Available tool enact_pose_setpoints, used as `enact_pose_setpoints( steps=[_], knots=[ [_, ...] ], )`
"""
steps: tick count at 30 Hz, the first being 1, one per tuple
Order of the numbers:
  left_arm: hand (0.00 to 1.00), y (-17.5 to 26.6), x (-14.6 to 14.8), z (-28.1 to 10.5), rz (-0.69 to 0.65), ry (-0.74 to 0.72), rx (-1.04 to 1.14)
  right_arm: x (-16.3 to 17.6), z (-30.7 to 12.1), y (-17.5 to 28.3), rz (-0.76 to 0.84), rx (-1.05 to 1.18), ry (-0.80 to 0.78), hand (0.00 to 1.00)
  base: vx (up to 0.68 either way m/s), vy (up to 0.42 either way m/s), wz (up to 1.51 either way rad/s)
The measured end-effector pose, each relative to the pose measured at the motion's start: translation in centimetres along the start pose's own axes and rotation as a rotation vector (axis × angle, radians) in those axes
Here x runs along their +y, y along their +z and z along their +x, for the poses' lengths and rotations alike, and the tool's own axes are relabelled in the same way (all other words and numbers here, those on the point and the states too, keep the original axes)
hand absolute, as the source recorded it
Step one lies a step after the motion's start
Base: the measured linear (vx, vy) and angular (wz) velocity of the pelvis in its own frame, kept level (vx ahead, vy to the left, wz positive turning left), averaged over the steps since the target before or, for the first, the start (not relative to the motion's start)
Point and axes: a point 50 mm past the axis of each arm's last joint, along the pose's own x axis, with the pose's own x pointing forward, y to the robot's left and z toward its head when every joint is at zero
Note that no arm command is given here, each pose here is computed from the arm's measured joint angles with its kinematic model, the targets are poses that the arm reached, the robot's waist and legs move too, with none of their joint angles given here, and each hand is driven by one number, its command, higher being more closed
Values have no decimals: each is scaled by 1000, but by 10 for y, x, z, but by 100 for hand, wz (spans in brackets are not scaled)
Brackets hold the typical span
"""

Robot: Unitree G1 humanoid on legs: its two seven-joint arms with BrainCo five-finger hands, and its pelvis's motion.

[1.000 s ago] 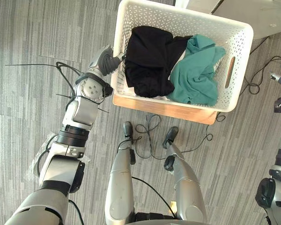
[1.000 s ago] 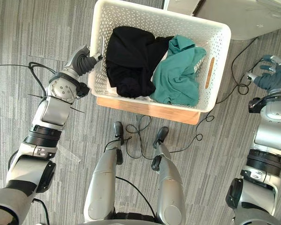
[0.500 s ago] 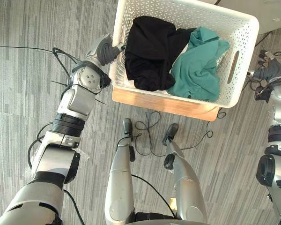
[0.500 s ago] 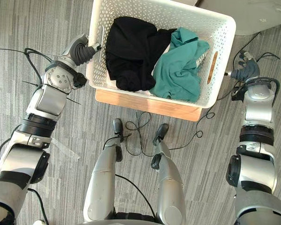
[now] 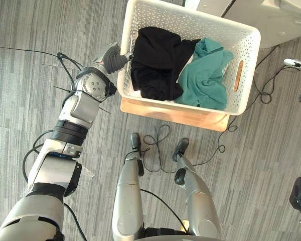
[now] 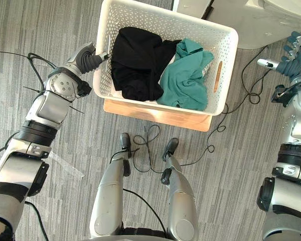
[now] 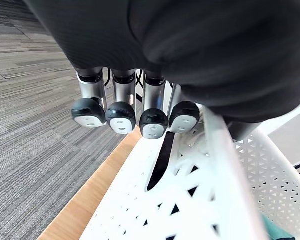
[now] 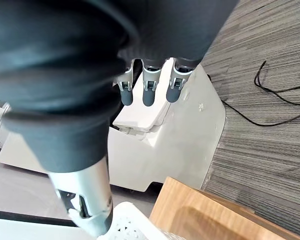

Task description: Pick up the laundry basket with both hands and put the clothes into the washing machine.

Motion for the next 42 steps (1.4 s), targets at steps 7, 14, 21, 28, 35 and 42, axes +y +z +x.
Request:
enact_pose_setpoints(
  steps=[7, 14, 21, 28, 35, 42],
  knots=[
    [100, 0, 0, 0, 1, 1, -1, 4, -1, 6, -9, -29, 10, 0, 20, -7, 0],
    [100, 1, 1, 1, 0, 4, -2, 33, 1, -4, 19, -6, 93, 0, 42, -12, 0],
    [100, 3, 3, 2, 0, 15, -7, 78, 1, -17, 36, 39, 224, 0, 0, 0, 0],
    [100, 8, 8, 4, 5, 26, -17, 91, 9, -27, 41, 110, 252, 0, 42, -5, 5],
    [100, 11, 11, 6, 9, 52, -22, 102, 9, -39, 38, 167, 294, 100, 38, -9, 7],
    [100, 12, 15, 5, 10, 79, -25, 106, 9, -38, 81, 149, 254, 100, 21, -23, 8]
  ],
)
